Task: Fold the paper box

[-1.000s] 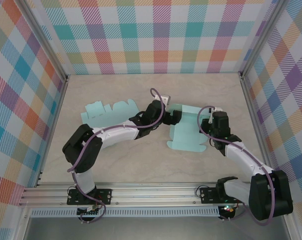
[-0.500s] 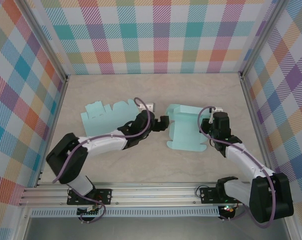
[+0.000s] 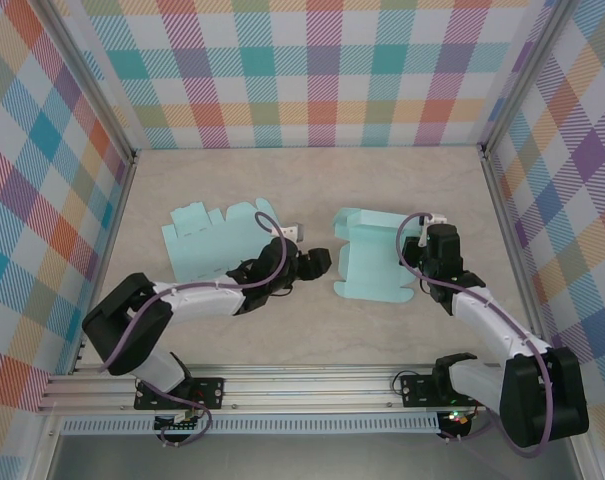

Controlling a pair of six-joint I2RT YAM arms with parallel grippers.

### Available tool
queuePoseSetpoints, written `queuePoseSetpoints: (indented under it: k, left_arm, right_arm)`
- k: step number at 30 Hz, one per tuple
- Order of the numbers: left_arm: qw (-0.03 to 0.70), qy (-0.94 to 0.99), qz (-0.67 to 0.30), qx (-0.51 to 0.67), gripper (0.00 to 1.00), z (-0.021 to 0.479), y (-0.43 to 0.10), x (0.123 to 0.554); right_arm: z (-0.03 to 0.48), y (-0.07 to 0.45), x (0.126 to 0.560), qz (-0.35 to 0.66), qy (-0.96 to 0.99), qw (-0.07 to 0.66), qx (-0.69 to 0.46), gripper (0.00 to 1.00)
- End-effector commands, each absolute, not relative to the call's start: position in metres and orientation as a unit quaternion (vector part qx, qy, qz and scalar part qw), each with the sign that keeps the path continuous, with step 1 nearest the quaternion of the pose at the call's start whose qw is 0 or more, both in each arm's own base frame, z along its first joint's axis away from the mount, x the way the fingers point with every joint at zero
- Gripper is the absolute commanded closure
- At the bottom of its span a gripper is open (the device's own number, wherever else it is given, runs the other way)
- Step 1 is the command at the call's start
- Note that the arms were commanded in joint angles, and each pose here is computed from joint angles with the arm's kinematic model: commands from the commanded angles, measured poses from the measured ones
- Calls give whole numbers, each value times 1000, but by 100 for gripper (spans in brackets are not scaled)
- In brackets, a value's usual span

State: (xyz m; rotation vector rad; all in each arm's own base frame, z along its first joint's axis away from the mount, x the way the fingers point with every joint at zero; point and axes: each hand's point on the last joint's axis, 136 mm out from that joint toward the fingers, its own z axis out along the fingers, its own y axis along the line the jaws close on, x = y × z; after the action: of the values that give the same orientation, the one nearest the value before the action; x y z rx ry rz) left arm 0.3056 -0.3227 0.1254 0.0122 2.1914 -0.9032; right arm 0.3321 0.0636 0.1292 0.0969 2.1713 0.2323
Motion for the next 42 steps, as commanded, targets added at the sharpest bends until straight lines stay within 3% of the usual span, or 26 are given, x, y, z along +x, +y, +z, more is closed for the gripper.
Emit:
queuePoseSetpoints:
  k: [1, 3, 7, 11, 19, 27, 42]
  left_arm:
    - [415, 823, -385, 28, 33, 162, -340, 313]
    - [446, 822, -352, 33, 34, 172, -329, 319]
    - [486, 832, -269, 11, 45, 180, -294, 330]
    - [500, 839, -216, 4, 47, 182, -269, 344]
    - [521, 826, -188, 104, 50, 195, -295, 396]
    - [486, 838, -203, 141, 55, 167, -319, 425]
    - [413, 834, -336, 141, 72, 155, -347, 383]
  right_arm:
    - [135, 68, 331, 104, 874, 473, 27, 100]
    - [135, 68, 331, 104, 874, 474, 28, 100]
    - [135, 69, 331, 105, 874, 474, 26, 100]
    - [135, 70, 331, 107, 874, 474, 24, 100]
    - [135, 70, 330, 108, 874, 474, 23, 100]
    - [137, 70, 329, 108, 871, 478, 23, 100]
    - [135, 70, 332, 108, 873, 475, 22, 100]
